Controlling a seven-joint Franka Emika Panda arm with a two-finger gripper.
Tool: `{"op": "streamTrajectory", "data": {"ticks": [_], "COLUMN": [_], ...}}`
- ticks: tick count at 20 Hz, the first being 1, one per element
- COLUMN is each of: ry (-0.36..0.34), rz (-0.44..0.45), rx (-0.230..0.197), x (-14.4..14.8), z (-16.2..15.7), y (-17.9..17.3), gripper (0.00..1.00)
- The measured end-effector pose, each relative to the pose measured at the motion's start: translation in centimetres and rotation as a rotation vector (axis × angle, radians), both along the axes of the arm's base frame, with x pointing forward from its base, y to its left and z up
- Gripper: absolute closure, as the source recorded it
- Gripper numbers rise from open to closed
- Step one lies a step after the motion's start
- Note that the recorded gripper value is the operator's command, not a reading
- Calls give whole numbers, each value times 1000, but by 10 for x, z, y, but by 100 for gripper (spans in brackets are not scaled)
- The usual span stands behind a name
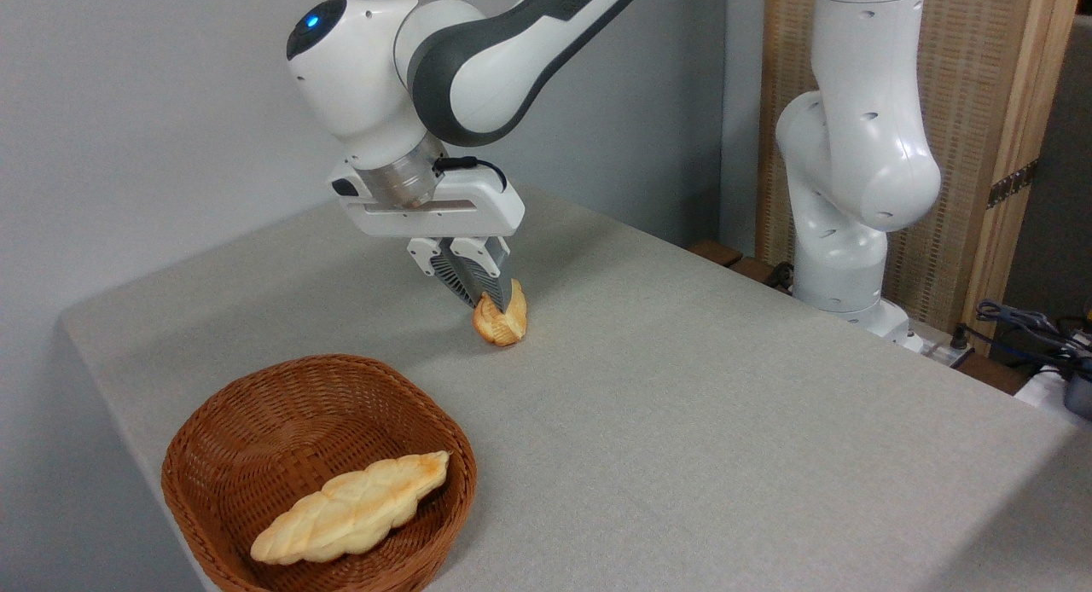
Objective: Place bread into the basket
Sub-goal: 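Close the gripper on the bread roll, then lift the bread roll and carry it over the woven basket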
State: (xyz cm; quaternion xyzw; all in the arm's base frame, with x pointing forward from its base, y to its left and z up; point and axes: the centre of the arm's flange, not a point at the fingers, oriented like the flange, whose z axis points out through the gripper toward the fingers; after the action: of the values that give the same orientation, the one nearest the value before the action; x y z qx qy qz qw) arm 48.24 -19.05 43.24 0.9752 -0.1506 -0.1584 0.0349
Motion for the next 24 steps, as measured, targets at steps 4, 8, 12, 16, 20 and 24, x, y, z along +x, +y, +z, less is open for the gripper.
{"op": "streamTrajectory", "data": {"ticks": [4, 8, 12, 16, 20, 24], "ry": [-5, -35, -94, -185, -291, -430], "rz": [-3, -7, -17, -73, -73, -90], "rx": [-2, -15, -40, -12, -38, -63], "x": [1, 7, 18, 33, 56, 76], "z": [2, 22, 51, 84, 113, 125], "y": [0, -2, -1, 13, 46, 63], "gripper": [78, 78, 77, 76, 74, 67]}}
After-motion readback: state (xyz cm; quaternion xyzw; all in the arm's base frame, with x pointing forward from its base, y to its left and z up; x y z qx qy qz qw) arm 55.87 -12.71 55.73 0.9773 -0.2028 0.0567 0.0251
